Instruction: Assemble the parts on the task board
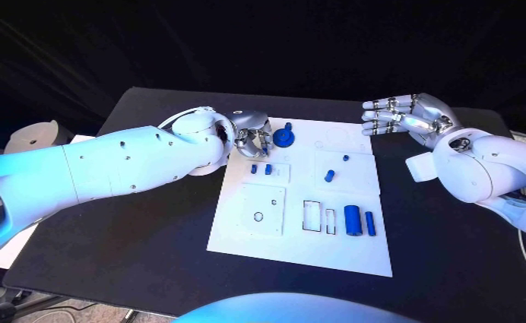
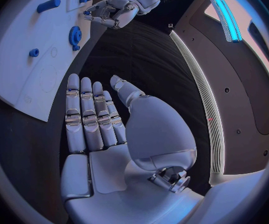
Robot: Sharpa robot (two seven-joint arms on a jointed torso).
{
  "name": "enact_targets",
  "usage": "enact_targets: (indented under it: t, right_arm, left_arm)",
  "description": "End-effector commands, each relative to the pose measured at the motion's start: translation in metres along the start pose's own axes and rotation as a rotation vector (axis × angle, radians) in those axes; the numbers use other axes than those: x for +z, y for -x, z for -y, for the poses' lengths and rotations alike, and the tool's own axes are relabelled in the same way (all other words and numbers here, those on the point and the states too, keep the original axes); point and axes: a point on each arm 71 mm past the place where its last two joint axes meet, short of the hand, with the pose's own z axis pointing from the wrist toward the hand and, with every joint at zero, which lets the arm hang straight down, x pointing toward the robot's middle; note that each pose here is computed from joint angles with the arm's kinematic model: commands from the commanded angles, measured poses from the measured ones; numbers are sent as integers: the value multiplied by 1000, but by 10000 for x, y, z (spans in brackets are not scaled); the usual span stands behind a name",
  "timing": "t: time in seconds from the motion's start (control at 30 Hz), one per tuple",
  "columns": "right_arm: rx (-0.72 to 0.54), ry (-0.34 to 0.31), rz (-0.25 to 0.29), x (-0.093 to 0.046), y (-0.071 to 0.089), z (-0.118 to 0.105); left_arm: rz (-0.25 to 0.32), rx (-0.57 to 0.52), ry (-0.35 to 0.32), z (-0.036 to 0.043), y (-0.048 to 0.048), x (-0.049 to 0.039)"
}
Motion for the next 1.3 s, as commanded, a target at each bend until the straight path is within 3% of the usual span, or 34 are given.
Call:
enact_targets:
  t: [0.03,0.83,1.3]
  right_arm:
    - [2,13,-19,2,-21,-9]
    - [3,14,-22,10,-30,-5]
    - [3,13,-23,9,-33,-2]
  left_arm:
    - [-25,-3,-3,17,-29,10]
    - [-43,-2,3,16,-55,18]
    - [-60,-4,7,18,-123,44]
